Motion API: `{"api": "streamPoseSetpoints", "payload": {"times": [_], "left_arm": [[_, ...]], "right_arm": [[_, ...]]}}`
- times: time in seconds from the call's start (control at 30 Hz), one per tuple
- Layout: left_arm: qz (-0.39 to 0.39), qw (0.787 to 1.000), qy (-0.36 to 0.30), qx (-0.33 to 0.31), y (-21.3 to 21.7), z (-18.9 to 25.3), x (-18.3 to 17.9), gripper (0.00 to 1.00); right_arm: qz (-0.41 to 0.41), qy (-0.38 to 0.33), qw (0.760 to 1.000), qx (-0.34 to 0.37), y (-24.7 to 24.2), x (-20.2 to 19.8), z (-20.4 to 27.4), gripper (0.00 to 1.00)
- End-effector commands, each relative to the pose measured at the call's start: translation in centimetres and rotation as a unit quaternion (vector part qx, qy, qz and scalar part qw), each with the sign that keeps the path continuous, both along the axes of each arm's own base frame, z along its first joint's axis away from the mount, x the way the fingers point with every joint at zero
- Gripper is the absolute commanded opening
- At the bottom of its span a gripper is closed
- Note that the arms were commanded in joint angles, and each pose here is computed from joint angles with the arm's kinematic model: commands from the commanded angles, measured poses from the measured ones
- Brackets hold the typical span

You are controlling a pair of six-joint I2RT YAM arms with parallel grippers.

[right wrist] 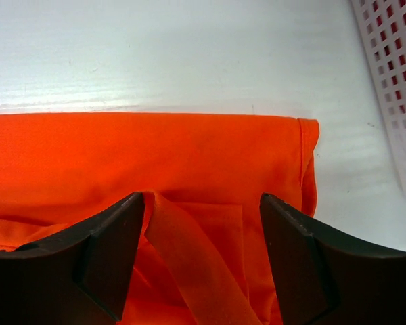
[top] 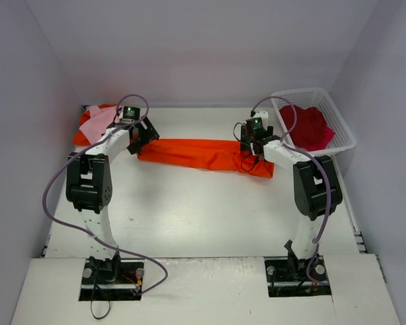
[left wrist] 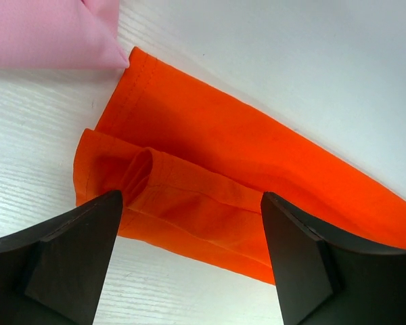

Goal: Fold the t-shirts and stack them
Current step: Fold the other side of the tshirt into a rectangle

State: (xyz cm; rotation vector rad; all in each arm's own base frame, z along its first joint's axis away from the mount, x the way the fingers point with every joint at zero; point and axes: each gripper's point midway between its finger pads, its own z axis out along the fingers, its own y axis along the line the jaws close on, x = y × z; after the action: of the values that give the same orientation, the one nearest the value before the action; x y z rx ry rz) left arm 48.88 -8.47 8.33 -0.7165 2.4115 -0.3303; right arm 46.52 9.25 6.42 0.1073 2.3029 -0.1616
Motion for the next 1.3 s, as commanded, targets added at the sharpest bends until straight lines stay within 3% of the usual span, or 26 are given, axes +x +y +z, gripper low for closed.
{"api": "streamPoseSetpoints", "payload": {"times": [0.0,0.23,0.5,0.87,1.27], "left_arm": [[0.001,0.996,-0.085,0.002,0.3,5.5,2.8,0.78],[-0.005,0.995,-0.100,-0.005,-0.4,6.8,2.3,0.78],[-0.020,0.993,-0.118,-0.011,-2.2,9.0,1.2,0.79],[-0.020,0.990,-0.140,-0.010,-2.2,12.8,-1.1,0.79],[-0.053,0.989,-0.135,-0.032,-4.1,13.3,-6.8,0.78]], "right_arm": [[-0.006,-0.063,0.998,-0.020,-0.6,2.7,3.6,0.66],[0.006,-0.122,0.992,-0.001,0.2,1.5,9.6,0.71],[0.037,-0.134,0.990,0.008,3.1,-4.1,13.8,0.74],[0.049,-0.081,0.995,0.017,4.6,-8.5,9.6,0.75],[0.060,-0.062,0.996,-0.025,4.5,-8.6,9.3,0.74]]}}
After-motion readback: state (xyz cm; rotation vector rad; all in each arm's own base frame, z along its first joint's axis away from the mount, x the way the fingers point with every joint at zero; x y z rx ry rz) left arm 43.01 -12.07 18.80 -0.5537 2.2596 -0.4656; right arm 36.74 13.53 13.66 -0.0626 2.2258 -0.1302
